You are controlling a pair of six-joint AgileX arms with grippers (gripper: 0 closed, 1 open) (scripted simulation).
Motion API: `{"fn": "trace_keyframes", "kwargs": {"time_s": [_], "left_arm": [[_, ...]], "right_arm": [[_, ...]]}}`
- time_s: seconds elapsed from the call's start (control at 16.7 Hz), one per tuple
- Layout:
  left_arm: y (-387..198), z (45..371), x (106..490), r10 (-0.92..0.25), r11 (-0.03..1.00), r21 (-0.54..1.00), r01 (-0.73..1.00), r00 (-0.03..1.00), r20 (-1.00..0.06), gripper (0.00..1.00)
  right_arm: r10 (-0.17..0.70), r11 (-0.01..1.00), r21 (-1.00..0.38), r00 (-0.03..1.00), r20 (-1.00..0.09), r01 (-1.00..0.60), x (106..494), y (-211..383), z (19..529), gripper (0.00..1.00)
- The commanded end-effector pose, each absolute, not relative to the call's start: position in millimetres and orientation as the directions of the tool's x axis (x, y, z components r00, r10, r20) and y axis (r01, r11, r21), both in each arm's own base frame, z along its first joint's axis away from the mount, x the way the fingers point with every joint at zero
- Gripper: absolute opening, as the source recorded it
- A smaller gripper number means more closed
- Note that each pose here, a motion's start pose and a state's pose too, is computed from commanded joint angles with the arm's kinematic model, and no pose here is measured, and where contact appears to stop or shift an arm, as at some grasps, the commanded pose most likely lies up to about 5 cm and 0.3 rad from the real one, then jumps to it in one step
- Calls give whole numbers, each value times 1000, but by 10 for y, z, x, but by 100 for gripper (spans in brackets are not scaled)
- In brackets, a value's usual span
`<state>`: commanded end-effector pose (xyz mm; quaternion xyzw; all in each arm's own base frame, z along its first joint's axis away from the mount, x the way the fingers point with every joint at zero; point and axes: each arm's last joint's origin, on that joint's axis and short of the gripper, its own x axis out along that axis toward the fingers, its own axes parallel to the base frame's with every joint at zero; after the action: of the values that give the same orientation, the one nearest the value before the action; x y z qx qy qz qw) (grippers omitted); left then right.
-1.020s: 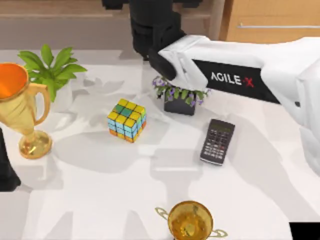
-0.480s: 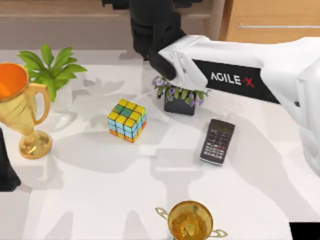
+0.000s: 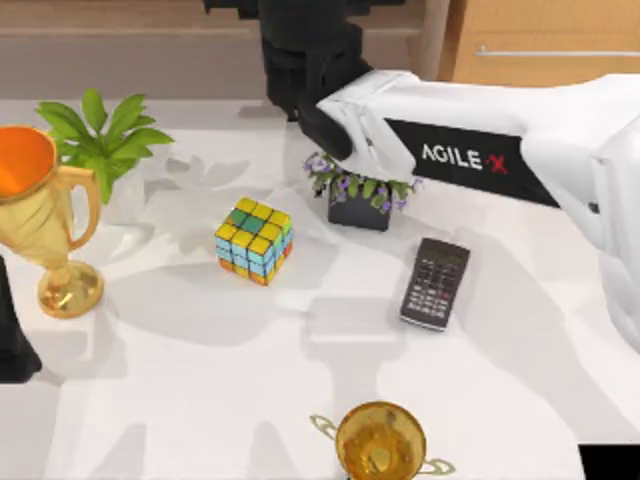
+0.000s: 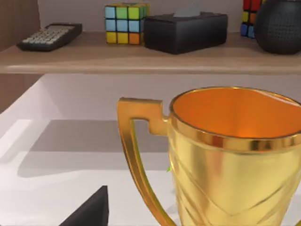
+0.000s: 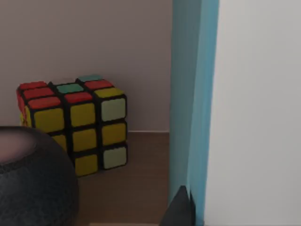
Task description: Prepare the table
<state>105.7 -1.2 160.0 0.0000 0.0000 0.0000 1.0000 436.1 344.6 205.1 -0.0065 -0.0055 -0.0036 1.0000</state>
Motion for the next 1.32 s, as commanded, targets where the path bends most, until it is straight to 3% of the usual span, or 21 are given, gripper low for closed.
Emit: {"fn": "trace_keyframes", "kwargs": {"time_s": [0.54,1.02,1.32], "left_arm": [[-12,1600,1057,0,1000,0,0,1000,0,100],[-12,1600,1057,0,1000,0,0,1000,0,100],[-12,1600,1057,0,1000,0,0,1000,0,100]], "right_arm": [[-4,1000,-10,1000,13,4,4338,3461,2067,0],[-3,1000,-11,1000,12,3,3954,3463,2205,0],[-6,1000,-11,1000,10,6,3973,3450,2193,0]]}}
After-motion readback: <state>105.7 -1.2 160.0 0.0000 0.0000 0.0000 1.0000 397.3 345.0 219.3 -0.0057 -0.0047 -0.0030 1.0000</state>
